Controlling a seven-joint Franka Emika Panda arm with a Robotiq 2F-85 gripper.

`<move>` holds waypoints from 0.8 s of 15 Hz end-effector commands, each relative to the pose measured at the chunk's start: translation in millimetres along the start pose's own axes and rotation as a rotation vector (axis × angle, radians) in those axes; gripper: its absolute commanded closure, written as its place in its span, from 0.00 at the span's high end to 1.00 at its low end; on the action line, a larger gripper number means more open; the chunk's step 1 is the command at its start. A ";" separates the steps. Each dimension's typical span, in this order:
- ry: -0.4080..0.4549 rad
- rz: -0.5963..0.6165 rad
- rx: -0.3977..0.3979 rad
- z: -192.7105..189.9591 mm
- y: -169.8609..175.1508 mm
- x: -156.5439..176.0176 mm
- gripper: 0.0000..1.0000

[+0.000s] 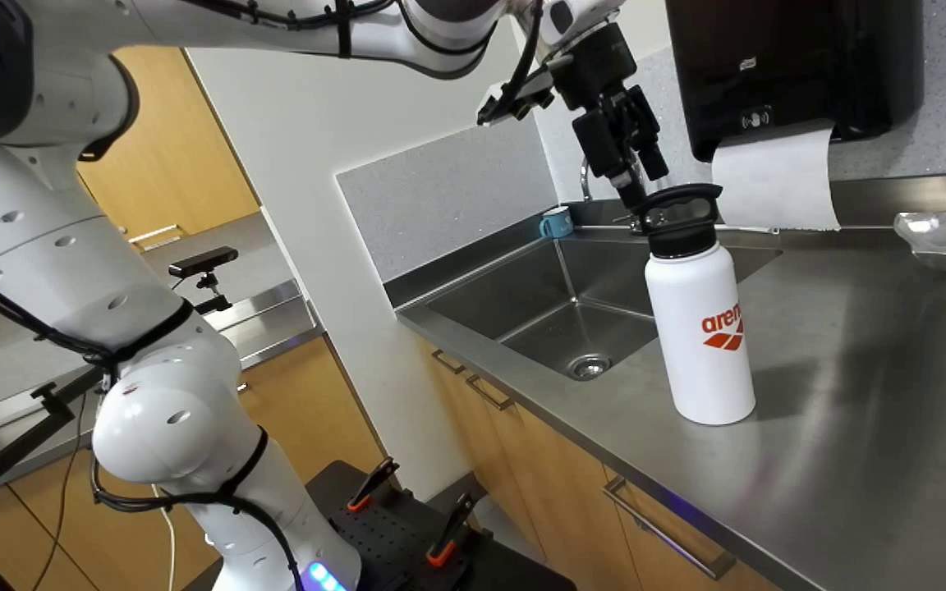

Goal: Put the lid on the counter

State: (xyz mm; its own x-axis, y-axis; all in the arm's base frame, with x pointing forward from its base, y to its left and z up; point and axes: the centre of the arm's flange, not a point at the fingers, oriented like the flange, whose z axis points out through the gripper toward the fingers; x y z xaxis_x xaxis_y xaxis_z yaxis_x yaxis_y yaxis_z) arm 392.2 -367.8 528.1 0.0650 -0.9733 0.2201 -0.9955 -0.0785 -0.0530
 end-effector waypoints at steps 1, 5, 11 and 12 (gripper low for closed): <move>0.005 -0.008 -0.004 5.1 -10.8 4.2 1.00; 0.007 -0.010 -0.028 13.4 -15.9 6.0 1.00; 0.009 -0.010 -0.049 23.3 -19.0 9.2 0.56; 0.010 -0.010 -0.049 23.2 -19.4 10.0 0.49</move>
State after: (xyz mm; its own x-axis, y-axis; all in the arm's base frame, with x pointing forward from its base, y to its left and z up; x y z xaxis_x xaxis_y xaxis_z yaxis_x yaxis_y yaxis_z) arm 407.0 -375.8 504.3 0.0777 -0.9750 0.2083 -0.9967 -0.0807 -0.0060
